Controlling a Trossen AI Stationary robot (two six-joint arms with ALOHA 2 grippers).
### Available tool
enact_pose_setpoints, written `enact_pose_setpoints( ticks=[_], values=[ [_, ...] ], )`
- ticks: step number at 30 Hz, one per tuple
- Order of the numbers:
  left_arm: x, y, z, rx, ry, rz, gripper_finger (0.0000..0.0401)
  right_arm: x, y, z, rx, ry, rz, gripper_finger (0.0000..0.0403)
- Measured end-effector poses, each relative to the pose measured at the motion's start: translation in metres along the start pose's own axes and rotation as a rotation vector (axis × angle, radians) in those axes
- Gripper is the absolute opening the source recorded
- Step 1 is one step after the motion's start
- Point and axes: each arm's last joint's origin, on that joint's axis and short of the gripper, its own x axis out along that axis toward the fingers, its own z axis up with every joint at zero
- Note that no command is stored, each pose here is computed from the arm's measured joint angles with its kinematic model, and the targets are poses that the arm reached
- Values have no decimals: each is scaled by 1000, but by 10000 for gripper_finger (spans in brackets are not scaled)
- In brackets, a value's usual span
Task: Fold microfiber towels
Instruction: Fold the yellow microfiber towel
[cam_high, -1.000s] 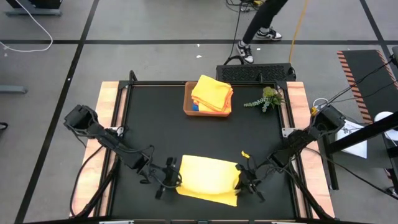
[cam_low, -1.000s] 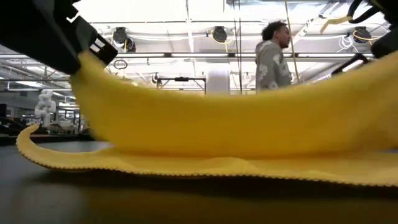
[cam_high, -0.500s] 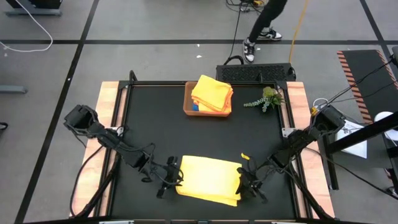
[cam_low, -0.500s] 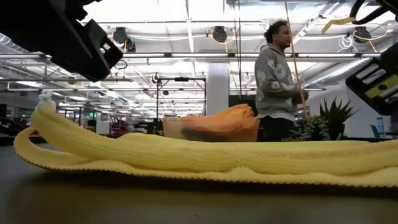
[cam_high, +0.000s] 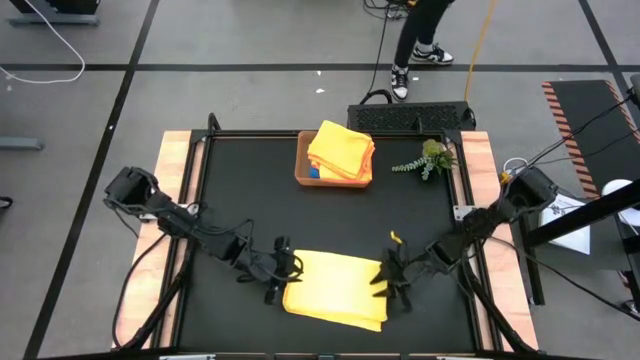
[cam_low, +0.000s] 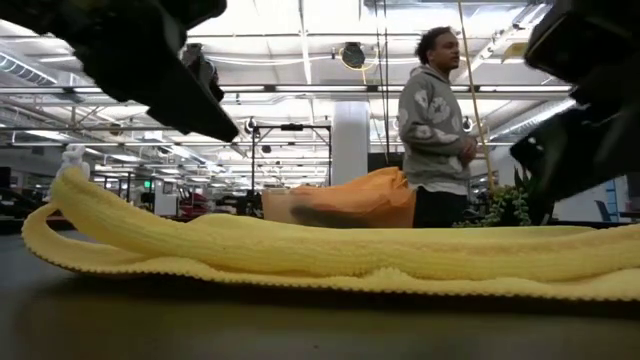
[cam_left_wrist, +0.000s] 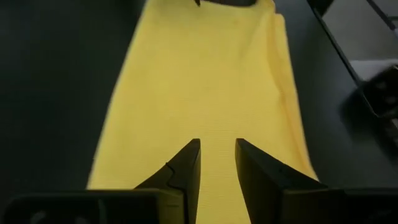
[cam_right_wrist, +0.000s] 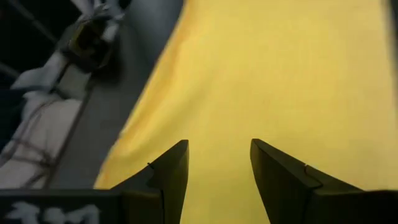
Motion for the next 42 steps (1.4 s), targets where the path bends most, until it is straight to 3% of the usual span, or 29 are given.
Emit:
enact_pose_setpoints(
  ticks=[10, 16, 22, 32, 42],
  values=[
    [2, 18, 20, 88, -142, 7, 102, -20, -25, 17, 58, -33, -101, 164],
    [8, 28, 24, 130, -177, -7, 102, -35, -50, -7, 203, -60, -131, 164],
    [23, 44, 24, 127, -203, -9, 102, -46, -66, -31, 317, -172, -65, 164],
    [54, 74, 20, 98, -190, -88, 102, -42, -71, -42, 346, -126, -95, 164],
    [66, 77, 22, 89, -176, -109, 102, -24, -68, -44, 322, -25, -79, 158]
  ],
)
